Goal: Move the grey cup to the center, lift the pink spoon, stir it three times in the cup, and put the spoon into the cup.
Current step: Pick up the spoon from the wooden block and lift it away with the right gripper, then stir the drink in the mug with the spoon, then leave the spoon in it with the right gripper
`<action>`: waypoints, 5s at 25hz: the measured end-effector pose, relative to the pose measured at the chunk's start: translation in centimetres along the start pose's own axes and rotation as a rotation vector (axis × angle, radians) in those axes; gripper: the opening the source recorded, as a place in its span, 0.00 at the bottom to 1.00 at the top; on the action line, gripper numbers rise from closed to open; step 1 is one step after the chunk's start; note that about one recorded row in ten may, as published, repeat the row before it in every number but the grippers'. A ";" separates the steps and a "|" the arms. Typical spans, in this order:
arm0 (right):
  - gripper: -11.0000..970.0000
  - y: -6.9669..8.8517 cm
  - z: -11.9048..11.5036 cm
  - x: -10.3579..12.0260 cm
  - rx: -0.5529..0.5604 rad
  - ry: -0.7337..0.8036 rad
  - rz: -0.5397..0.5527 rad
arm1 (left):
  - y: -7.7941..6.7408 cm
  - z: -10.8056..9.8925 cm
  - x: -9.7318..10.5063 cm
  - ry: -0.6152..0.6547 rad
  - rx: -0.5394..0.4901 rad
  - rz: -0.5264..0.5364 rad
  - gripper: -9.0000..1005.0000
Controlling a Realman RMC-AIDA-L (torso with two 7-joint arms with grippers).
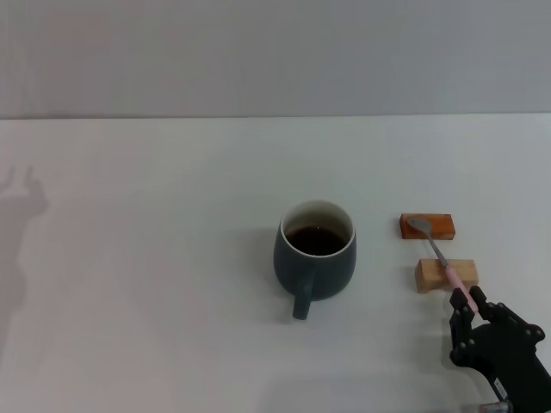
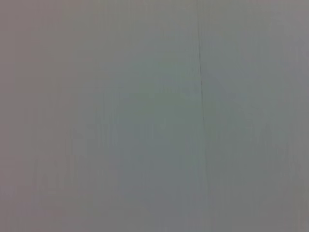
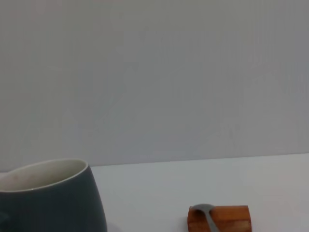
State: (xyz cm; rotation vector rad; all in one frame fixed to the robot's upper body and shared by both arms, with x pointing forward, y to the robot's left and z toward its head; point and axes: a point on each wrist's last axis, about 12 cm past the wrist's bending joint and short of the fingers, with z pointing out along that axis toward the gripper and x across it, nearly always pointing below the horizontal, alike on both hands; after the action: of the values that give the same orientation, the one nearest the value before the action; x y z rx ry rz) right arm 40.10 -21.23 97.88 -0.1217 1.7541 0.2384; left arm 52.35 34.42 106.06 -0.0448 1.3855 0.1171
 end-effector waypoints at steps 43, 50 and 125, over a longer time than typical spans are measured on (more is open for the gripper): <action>0.17 1.4 3.8 -11.2 -0.079 0.005 -0.189 | -0.4 1.3 0.5 0.029 0.005 0.005 0.22; 0.17 1.7 5.1 -15.1 -0.176 0.037 -0.231 | -0.4 1.4 0.7 0.036 0.002 0.006 0.22; 0.14 5.0 11.1 -26.9 -0.517 0.547 -0.306 | -1.4 2.4 0.4 0.027 0.014 -0.022 0.22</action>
State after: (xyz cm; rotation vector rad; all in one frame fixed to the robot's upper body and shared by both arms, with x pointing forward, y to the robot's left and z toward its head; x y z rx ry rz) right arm 54.96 -15.16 122.64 -0.8931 2.1411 0.4602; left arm 54.90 33.33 106.02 -0.0506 1.4125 0.0887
